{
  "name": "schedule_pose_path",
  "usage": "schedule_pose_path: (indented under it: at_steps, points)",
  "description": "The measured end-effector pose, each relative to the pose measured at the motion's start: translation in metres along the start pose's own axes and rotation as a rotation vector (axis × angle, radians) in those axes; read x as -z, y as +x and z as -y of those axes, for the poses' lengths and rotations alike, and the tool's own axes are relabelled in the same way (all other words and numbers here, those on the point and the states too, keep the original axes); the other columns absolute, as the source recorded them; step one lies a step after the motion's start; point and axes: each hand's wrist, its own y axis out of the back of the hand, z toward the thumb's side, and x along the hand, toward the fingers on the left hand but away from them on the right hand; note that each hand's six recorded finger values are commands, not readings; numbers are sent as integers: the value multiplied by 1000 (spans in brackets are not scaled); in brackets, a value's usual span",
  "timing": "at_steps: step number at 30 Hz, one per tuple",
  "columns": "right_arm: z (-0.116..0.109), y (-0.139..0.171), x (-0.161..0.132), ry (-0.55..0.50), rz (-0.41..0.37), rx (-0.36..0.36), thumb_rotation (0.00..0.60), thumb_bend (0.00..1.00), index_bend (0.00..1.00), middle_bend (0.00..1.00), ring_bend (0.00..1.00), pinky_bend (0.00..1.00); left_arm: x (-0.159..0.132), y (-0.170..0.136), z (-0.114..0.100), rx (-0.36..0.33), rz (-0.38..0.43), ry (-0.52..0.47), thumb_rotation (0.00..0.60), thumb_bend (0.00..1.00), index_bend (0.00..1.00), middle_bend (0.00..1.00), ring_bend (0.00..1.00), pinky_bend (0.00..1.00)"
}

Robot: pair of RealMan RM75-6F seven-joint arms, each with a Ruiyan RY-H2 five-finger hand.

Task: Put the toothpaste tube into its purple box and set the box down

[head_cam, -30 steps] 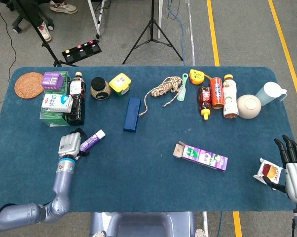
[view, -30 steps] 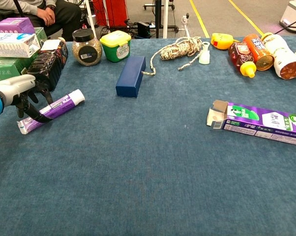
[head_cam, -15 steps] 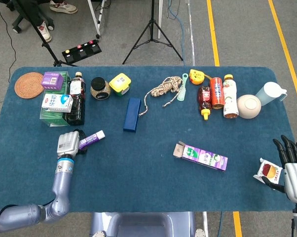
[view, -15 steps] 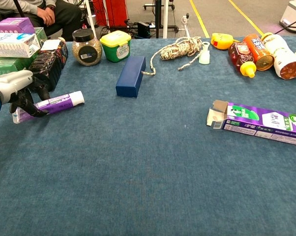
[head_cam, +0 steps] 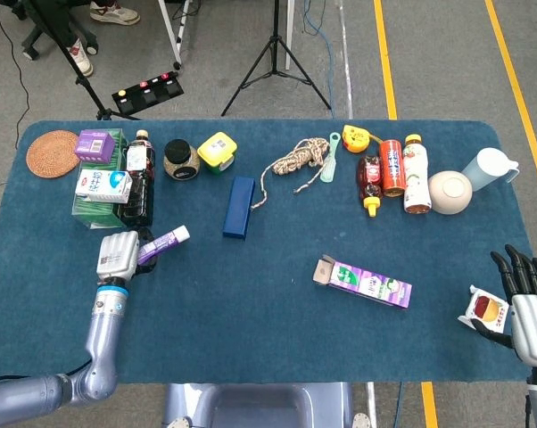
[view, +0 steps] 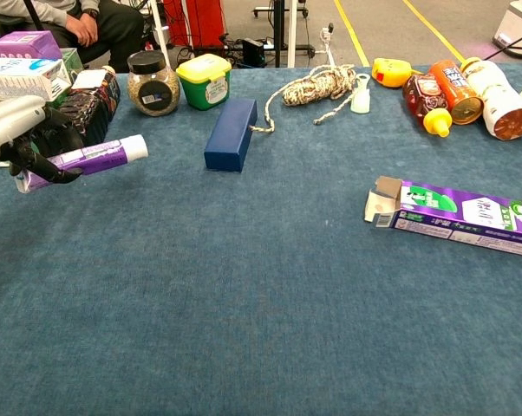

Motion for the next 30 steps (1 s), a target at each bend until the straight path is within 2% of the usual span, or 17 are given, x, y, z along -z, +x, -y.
schedule_pose_path:
  at_steps: [9,16,23,30]
  points:
    - [12,-9,-3,7,-17,-64,600,0,40,1,0,0,-8,-12,-35,-62,151,41,600,399,534,394,465,688]
    - [24,-38,-12,47,-39,-159,600,0,40,4,0,0,-21,-24,-72,-95,312,82,600,393,538,400,470,688]
    - [36,-65,-30,-4,-9,-275,600,0,40,5,0,4,-28,-27,-89,-107,354,72,600,390,538,401,471,687]
    - [46,-85,-62,-8,17,-348,600,0,39,19,6,5,-29,-28,-105,-127,364,51,600,380,538,401,470,686]
